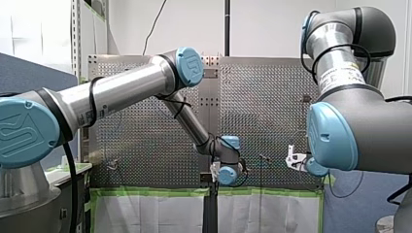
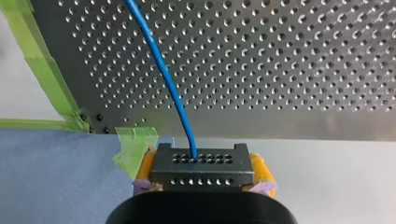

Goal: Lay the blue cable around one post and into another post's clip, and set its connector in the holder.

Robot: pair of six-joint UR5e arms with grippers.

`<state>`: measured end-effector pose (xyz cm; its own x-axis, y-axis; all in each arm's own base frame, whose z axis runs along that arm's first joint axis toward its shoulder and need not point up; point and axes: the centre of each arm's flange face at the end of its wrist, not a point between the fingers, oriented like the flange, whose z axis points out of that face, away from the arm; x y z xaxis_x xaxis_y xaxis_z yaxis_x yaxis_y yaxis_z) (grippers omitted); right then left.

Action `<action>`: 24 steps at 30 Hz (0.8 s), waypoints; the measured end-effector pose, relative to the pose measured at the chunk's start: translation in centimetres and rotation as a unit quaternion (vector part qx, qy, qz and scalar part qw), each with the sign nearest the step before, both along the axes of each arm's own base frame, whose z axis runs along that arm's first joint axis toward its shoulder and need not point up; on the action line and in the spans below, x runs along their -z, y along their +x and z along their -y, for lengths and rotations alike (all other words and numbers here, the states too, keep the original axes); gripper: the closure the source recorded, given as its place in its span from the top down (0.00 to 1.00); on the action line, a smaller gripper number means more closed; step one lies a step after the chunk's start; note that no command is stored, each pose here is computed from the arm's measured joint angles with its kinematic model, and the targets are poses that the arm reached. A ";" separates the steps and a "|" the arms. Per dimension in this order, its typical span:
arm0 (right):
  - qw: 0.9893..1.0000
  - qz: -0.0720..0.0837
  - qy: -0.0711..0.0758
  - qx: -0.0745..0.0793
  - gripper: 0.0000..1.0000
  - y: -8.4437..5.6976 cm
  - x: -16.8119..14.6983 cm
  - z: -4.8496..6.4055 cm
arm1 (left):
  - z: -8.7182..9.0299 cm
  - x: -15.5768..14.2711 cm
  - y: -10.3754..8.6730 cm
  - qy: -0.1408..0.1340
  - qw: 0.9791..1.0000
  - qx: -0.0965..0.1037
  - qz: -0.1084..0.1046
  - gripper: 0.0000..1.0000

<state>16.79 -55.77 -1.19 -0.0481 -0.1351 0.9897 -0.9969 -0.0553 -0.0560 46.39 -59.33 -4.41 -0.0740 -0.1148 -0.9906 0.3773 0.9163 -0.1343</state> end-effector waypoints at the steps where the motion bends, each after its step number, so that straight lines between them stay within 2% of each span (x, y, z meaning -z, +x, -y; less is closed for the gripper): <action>1: 1.000 0.001 0.000 0.001 0.00 -0.1 0.0 0.1 | 0.1 0.0 0.0 -0.001 1.000 0.001 0.000 0.01; 4: 1.000 0.002 -0.002 0.003 0.00 -0.3 -0.1 0.2 | 0.2 -0.1 -0.2 -0.001 1.000 0.002 0.000 0.01; 11: 1.000 0.012 -0.018 -0.001 0.00 -0.3 -0.5 1.1 | 1.0 0.0 -1.4 0.001 1.000 0.004 0.003 0.01; 19: 1.000 0.017 -0.027 -0.003 0.00 -0.4 -0.8 1.6 | 2.7 -0.9 -2.6 -0.024 0.999 -0.004 0.021 0.01; 24: 0.999 0.016 -0.035 0.001 0.00 -0.9 -1.0 2.0 | 3.6 -1.7 -2.4 -0.045 0.998 -0.006 0.035 0.01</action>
<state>15.89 -57.78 -0.22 -0.0803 -0.0664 0.9946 -0.9947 -0.0591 -0.0842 43.96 -62.90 -2.68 -0.0030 -0.2043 -0.9789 0.3770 0.9064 -0.1903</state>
